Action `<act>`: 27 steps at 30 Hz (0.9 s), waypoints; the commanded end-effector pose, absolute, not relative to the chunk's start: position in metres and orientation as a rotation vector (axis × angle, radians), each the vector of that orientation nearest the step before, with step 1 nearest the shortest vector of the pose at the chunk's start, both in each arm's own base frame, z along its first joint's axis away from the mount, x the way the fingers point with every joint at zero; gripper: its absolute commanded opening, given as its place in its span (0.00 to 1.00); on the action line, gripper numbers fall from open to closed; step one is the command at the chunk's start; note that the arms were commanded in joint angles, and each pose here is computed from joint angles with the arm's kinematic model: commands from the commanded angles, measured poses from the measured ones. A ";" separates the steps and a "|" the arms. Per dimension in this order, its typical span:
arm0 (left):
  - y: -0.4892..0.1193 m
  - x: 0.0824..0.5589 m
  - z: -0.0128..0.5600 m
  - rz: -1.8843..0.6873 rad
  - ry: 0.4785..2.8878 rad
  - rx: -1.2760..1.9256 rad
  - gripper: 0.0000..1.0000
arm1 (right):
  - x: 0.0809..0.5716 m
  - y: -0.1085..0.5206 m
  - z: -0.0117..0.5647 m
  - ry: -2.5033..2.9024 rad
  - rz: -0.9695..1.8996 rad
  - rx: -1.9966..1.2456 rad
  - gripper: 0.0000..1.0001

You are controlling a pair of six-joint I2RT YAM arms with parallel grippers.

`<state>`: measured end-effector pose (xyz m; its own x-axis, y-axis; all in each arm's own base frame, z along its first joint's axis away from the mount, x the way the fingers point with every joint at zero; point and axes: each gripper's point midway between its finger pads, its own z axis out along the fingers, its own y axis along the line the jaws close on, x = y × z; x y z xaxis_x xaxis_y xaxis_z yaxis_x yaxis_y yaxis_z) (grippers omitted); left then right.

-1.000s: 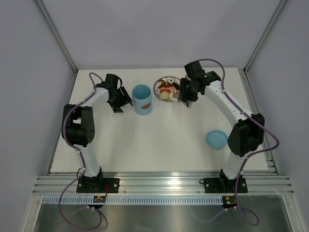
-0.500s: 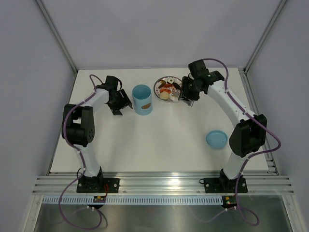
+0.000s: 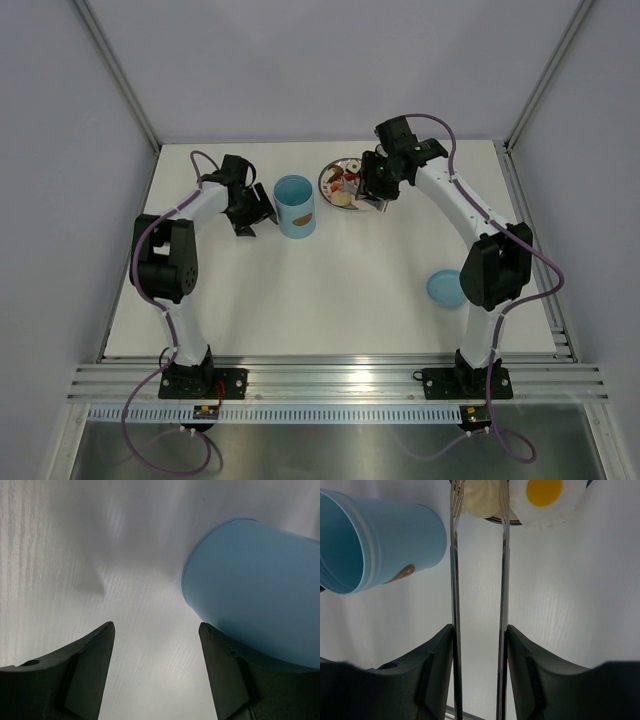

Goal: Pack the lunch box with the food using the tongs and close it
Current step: Move the packing box to the center of the board, then pick up the fake food from the plate.

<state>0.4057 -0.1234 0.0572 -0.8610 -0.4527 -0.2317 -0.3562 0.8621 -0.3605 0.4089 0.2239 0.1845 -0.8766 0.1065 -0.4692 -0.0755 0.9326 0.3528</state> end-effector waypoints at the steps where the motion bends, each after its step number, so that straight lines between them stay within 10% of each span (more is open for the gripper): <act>1: -0.120 0.413 0.072 -0.427 2.696 -0.569 0.73 | 0.418 0.236 0.194 2.559 0.517 -0.041 0.53; 18: -0.091 0.389 0.111 -0.386 2.601 -0.629 0.73 | 0.423 0.242 0.156 2.642 0.435 -0.101 0.55; 27: -0.087 0.382 0.131 -0.377 2.566 -0.610 0.73 | 0.413 0.235 0.182 2.590 0.444 -0.097 0.22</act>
<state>0.3830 -0.0914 0.1112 -0.8071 -0.4952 -0.3215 -0.3782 0.8517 -0.3627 0.4160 0.2377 0.1428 -0.9121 0.0129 -0.4097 -0.1159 0.9506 0.2881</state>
